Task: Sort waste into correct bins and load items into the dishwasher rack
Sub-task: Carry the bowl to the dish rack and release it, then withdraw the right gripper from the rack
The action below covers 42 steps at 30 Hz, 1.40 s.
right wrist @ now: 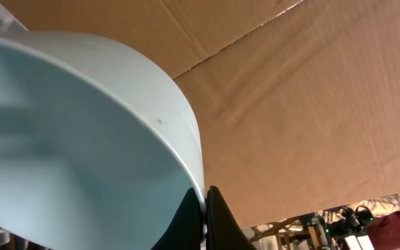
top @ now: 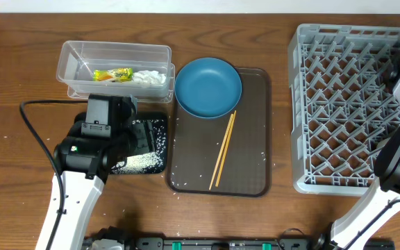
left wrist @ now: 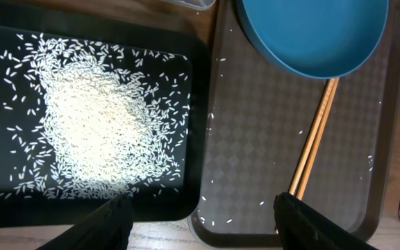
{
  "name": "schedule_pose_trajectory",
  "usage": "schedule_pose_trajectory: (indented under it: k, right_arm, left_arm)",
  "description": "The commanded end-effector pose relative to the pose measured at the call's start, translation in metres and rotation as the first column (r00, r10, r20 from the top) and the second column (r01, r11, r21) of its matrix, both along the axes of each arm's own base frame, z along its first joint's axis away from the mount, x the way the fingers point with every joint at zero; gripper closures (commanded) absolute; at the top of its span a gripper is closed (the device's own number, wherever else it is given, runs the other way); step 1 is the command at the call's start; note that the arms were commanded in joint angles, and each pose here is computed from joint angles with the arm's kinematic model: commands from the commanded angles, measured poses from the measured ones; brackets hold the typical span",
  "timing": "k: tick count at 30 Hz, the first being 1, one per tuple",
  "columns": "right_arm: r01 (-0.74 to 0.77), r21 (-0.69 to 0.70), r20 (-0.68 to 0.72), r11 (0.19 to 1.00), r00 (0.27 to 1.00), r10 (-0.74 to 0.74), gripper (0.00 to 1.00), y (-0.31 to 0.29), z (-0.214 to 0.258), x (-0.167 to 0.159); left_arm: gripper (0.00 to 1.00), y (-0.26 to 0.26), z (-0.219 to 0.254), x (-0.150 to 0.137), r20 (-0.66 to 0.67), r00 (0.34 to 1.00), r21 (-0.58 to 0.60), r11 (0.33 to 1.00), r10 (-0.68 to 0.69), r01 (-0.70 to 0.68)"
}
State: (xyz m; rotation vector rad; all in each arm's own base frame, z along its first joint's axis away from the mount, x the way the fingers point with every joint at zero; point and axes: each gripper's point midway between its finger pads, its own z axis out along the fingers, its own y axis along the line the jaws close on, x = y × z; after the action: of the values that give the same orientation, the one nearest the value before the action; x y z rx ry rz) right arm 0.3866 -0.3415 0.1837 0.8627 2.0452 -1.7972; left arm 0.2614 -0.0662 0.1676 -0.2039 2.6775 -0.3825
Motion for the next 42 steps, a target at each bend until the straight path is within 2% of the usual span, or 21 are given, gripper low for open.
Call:
schedule_pose_trajectory:
  k: [1, 11, 16, 18, 21, 22, 28, 33, 35, 37, 38, 40, 42]
  right_arm:
    - [0.031, -0.005, -0.010, 1.000, 0.999, -0.031, 0.99, -0.006, -0.008, -0.006]
    - [0.051, -0.012, -0.001, 0.999, 0.999, -0.051, 0.99, -0.015, -0.006, -0.012]
    - [-0.004, 0.033, 0.005, 0.999, 1.000, 0.004, 0.98, -0.007, -0.016, -0.001]
    - [-0.069, 0.110, -0.005, 0.992, 0.998, 0.070, 0.87, 0.001, -0.032, 0.009]
    - [-0.179, 0.260, -0.018, 0.949, 0.982, 0.190, 0.51, 0.022, -0.061, 0.024]
    - [-0.201, 0.302, -0.008, 0.932, 0.977, 0.213, 0.47, 0.031, -0.069, 0.028]
    - [-0.253, 0.404, 0.105, 0.879, 0.967, 0.230, 0.40, 0.062, -0.076, 0.033]
    - [-0.388, 0.454, 0.233, 0.802, 0.921, 0.314, 0.31, 0.090, -0.045, 0.048]
    - [-0.486, 0.469, 0.325, 0.737, 0.871, 0.367, 0.28, 0.111, -0.025, 0.060]
    - [-0.604, 0.494, 0.432, 0.625, 0.795, 0.426, 0.28, 0.141, -0.009, 0.075]
    - [-0.676, 0.513, 0.498, 0.528, 0.736, 0.459, 0.27, 0.165, -0.003, 0.084]
    - [-0.802, 0.533, 0.639, 0.270, 0.591, 0.493, 0.28, 0.226, 0.009, 0.099]
    - [-0.851, 0.525, 0.754, 0.027, 0.480, 0.448, 0.28, 0.285, 0.018, 0.105]
  left_arm:
    - [0.32, 0.002, 0.001, 0.001, -0.003, 1.000, 0.001, 1.000, 0.009, -0.009]
    - [0.32, 0.002, 0.001, 0.000, -0.008, 1.000, 0.002, 1.000, 0.009, -0.009]
    - [0.32, 0.002, 0.001, 0.000, -0.009, 1.000, 0.002, 1.000, 0.009, -0.009]
    - [0.32, 0.002, 0.000, 0.000, -0.009, 1.000, 0.002, 1.000, 0.009, -0.009]
    - [0.32, 0.002, 0.001, 0.000, -0.009, 1.000, 0.002, 1.000, 0.009, -0.009]
    - [0.32, 0.002, 0.000, 0.000, -0.009, 1.000, 0.002, 1.000, 0.009, -0.009]
    - [0.32, 0.002, 0.000, 0.000, -0.009, 1.000, 0.002, 1.000, 0.009, -0.009]
    - [0.32, 0.002, 0.001, 0.000, -0.009, 1.000, 0.002, 1.000, 0.008, -0.008]
    - [0.32, 0.002, 0.001, 0.000, -0.009, 1.000, 0.002, 1.000, 0.008, -0.008]
    - [0.32, 0.002, 0.000, 0.000, -0.009, 1.000, 0.002, 1.000, 0.008, -0.008]
    - [0.32, 0.002, 0.000, 0.000, -0.009, 1.000, 0.003, 1.000, 0.009, -0.009]
    - [0.32, 0.002, 0.000, 0.000, -0.009, 1.000, 0.003, 1.000, 0.009, -0.009]
    - [0.31, 0.002, 0.000, 0.000, -0.009, 1.000, 0.003, 1.000, 0.009, -0.009]
